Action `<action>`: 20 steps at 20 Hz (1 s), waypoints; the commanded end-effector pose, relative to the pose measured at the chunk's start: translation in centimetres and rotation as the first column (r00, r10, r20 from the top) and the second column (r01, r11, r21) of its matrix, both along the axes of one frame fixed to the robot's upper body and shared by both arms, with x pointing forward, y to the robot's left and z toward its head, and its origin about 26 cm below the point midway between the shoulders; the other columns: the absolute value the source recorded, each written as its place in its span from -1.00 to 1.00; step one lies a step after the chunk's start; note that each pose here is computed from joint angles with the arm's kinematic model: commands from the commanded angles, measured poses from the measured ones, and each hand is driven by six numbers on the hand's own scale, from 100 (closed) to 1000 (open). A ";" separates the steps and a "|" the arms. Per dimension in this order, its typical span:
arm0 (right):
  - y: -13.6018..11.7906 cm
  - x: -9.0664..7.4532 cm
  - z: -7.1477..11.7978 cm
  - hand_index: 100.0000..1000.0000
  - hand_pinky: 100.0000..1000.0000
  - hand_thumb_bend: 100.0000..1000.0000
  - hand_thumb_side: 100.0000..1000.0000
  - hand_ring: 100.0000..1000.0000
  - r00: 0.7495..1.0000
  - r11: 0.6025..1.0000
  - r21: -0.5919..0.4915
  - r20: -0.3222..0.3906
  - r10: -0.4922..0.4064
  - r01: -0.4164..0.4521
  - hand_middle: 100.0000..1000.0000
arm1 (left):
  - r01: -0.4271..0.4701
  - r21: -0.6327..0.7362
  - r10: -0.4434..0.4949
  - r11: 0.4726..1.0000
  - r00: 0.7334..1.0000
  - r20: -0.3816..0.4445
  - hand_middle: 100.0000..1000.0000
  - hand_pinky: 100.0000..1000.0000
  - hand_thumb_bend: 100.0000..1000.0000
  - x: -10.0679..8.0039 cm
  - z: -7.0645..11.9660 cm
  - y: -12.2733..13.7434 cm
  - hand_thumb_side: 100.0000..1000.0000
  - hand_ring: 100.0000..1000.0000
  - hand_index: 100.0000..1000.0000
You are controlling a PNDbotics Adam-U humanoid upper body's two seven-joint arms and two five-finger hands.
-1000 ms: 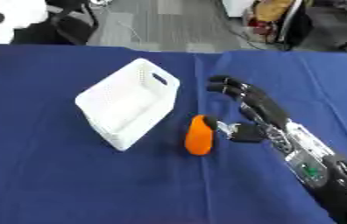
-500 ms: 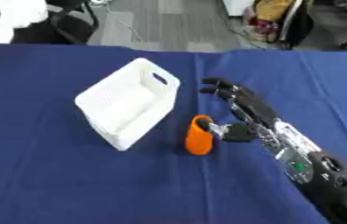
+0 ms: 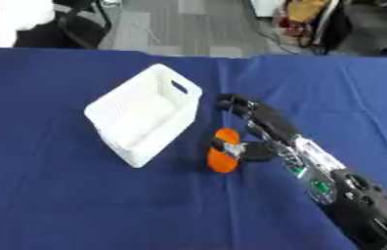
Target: Pick up objects on the table and place them in the box.
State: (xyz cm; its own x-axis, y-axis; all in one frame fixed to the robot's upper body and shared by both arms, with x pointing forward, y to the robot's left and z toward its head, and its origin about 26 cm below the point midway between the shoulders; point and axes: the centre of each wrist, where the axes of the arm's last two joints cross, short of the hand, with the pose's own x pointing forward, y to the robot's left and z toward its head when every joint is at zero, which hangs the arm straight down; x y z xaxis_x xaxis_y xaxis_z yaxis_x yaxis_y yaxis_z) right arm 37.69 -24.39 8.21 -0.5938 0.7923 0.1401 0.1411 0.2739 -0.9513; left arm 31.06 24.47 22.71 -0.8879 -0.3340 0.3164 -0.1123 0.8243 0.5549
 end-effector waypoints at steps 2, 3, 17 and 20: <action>0.3 0.4 0.7 0.71 0.42 -0.10 1.00 0.45 0.999 1.000 -0.013 0.029 0.014 -0.014 0.75 | 0.023 0.006 -0.023 1.000 0.999 0.034 0.77 0.79 -0.88 -0.3 1.0 -0.3 0.86 0.56 0.70; 0.3 0.4 0.7 0.70 0.43 -0.10 1.00 0.45 1.000 1.000 -0.014 0.028 0.013 -0.013 0.75 | 0.024 0.005 -0.024 1.000 0.999 0.034 0.77 0.79 -0.88 -0.3 1.1 -0.3 0.86 0.56 0.70; -0.5 1.3 -0.7 0.68 0.66 -0.13 1.00 0.58 0.995 0.995 -0.082 0.087 -0.043 0.050 0.81 | 0.041 -0.012 -0.040 0.999 0.998 0.045 0.77 0.78 -0.87 -0.3 1.4 -0.8 0.87 0.56 0.70; -0.7 1.3 -1.0 0.68 0.72 -0.14 1.00 0.62 0.992 0.993 -0.108 0.120 -0.041 0.054 0.83 | 0.045 -0.014 -0.044 0.999 0.998 0.046 0.77 0.78 -0.87 -0.3 1.5 -0.9 0.87 0.56 0.70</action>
State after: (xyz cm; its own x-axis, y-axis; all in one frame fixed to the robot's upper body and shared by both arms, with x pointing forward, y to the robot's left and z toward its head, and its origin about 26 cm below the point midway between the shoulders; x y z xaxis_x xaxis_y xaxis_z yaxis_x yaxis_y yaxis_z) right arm 38.53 -25.00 6.19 -0.5608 0.8278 0.0160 0.2206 0.1680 -0.9608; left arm 31.05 23.81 23.23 -0.9010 -0.3023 0.3111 -0.0947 0.8370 0.5390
